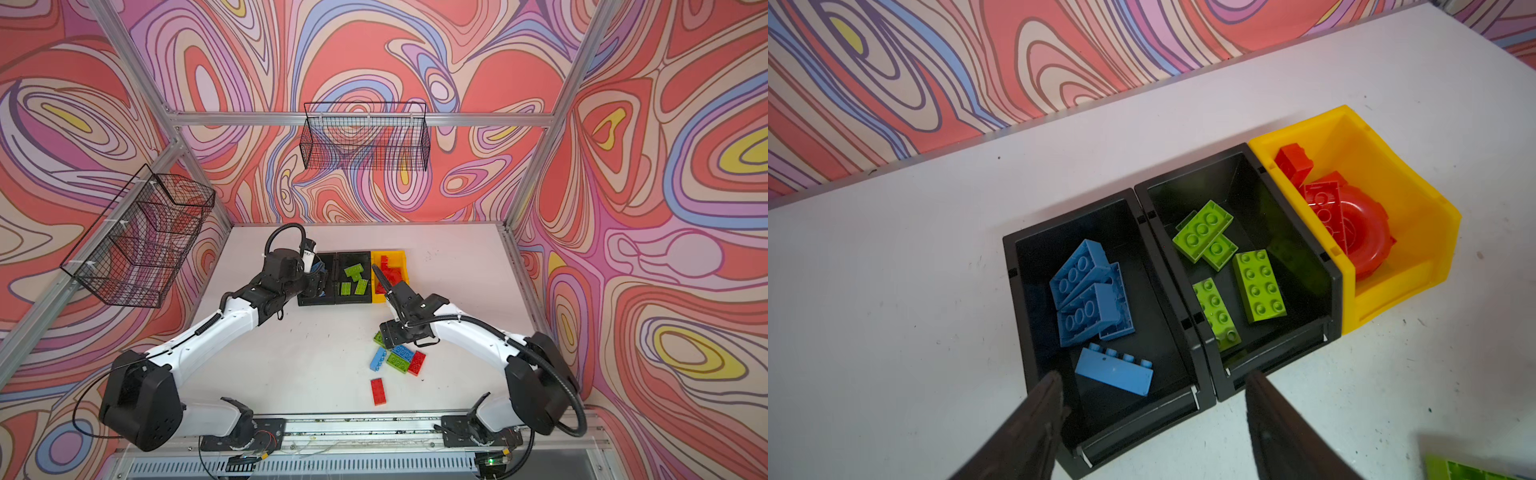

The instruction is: Sort the legos into containers by color

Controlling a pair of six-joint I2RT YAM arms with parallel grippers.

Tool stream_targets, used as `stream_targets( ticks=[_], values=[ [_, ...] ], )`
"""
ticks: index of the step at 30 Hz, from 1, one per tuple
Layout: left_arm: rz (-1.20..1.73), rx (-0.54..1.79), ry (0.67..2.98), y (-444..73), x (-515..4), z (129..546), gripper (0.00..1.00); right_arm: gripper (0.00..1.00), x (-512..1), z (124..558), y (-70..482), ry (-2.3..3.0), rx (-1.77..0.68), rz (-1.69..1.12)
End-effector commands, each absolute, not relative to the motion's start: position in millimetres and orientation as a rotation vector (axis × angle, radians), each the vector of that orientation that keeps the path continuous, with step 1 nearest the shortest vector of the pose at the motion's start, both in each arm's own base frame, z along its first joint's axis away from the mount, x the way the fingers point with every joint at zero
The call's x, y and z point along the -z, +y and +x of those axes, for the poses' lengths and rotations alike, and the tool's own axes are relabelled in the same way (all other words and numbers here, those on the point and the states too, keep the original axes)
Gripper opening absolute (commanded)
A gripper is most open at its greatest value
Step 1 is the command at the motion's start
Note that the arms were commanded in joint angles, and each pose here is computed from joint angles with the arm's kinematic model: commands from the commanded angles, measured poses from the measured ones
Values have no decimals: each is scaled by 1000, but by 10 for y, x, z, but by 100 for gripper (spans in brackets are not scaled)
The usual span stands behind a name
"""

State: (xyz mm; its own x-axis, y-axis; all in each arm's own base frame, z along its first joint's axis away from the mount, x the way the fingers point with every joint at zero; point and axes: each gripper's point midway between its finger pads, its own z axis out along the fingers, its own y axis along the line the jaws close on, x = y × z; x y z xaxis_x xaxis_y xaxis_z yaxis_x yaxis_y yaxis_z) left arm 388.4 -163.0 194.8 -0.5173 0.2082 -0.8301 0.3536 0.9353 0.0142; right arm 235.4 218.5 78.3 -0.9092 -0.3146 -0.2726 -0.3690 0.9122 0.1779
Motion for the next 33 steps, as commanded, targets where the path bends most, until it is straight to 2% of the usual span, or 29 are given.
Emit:
stream_targets(
  ticks=[1,6,11,20,25,29,33],
  values=[
    [434,243,2044,-1731,-2217,3918,71,84,-696,2391,2307,2832,-211,-654],
    [432,232,2033,-1700,-2244,3894,70,83,-559,2584,2356,2809,-73,-698],
    [433,229,2033,-1691,-2247,3880,70,80,-482,2696,2477,2795,-82,-716],
    [432,236,2038,-1703,-2219,3885,70,67,-228,2657,2449,2842,-42,-749],
    [431,236,2041,-1705,-2212,3887,70,53,-196,2673,2452,2845,-39,-722],
    [430,229,2041,-1695,-2210,3884,70,43,-306,2721,2476,2832,-44,-692],
    [431,231,2049,-1701,-2184,3893,70,39,-517,2811,2550,2793,-72,-662]
  ],
)
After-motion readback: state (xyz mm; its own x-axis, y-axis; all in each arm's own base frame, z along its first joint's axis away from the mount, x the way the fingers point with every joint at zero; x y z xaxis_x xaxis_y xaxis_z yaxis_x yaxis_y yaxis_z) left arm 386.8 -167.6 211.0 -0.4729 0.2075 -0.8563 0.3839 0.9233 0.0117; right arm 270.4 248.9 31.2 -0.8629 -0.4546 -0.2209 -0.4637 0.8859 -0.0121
